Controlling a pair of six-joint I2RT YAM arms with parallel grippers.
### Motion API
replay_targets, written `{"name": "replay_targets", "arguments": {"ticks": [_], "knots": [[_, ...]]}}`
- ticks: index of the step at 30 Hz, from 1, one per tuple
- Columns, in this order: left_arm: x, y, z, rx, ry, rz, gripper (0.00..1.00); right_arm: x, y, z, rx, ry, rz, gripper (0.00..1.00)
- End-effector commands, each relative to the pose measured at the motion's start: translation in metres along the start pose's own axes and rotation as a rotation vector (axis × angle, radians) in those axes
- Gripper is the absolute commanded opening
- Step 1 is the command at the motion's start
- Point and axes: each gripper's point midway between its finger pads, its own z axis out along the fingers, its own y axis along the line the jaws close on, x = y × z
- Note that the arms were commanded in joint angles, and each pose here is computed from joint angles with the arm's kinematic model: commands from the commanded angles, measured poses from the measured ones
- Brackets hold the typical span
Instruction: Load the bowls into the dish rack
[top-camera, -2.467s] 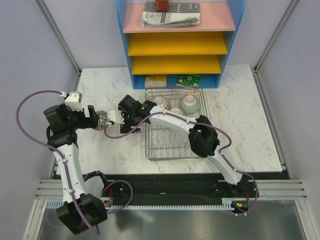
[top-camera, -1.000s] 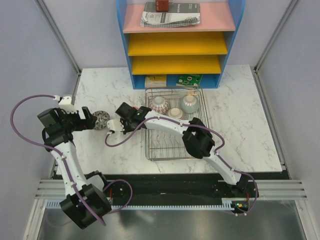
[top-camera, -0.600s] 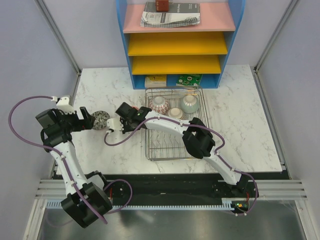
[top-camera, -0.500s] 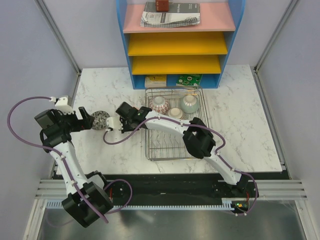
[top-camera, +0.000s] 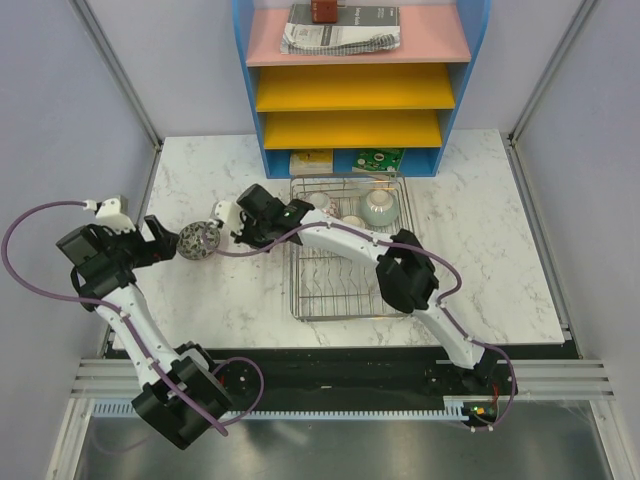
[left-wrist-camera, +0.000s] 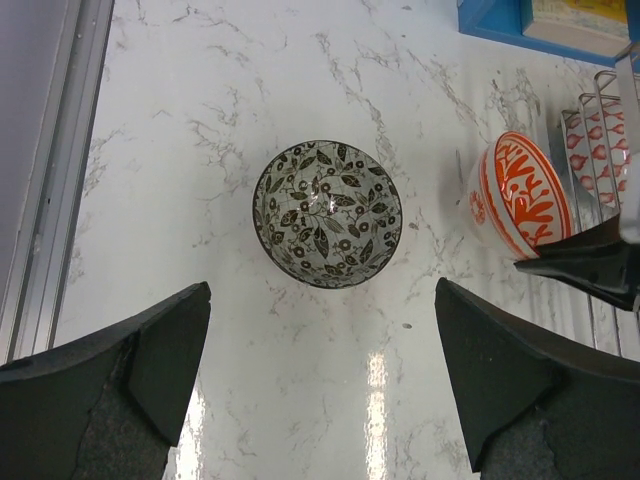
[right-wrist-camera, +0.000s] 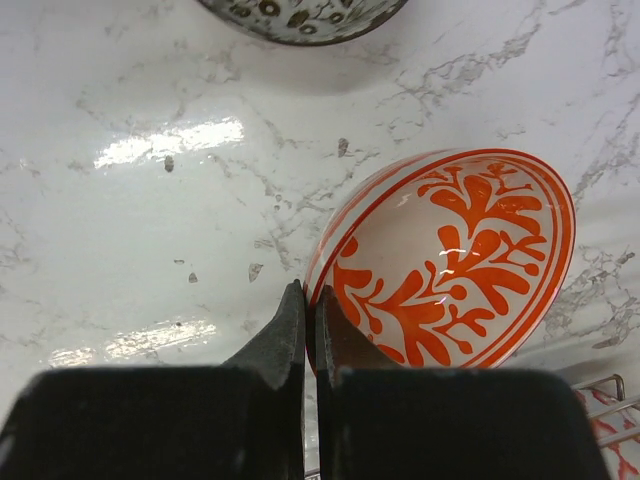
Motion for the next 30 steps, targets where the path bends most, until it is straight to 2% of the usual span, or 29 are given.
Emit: {"name": "replay_targets", "arguments": {"ticks": [1,9,20,25,26,28,29,30], "knots": [[-0.008,-0.004,-0.002,0.03,-0.037,-0.017,1.0,-0.094,-0.042,-0.074,0.041,-0.312,0.155,0.0],[-0.008,-0.002,-0.002,0.025,-0.039,-0.022,1.0,-0.13,-0.043,-0.13,-0.12,-0.473,0.322,0.0],[-0.009,-0.001,-0.004,0.02,-0.045,-0.008,1.0,-0.163,-0.027,-0.221,-0.364,-0.657,0.422,0.0],[-0.011,-0.011,-0.005,0.08,-0.049,0.001,1.0,-0.14,-0.024,-0.243,-0.452,-0.671,0.521,0.0],[-0.014,-0.014,-0.006,0.096,-0.056,0.006,1.0,-0.144,-0.027,-0.266,-0.467,-0.726,0.498,0.0],[-0.016,-0.018,-0.007,0.116,-0.061,0.012,1.0,-0.122,-0.02,-0.262,-0.535,-0.698,0.602,0.0],[-0.018,-0.023,-0.009,0.14,-0.068,0.015,1.0,-0.127,-0.022,-0.29,-0.551,-0.783,0.544,0.0],[-0.02,-0.026,-0.01,0.15,-0.076,0.025,1.0,-0.108,-0.017,-0.28,-0.582,-0.765,0.594,0.0]]}}
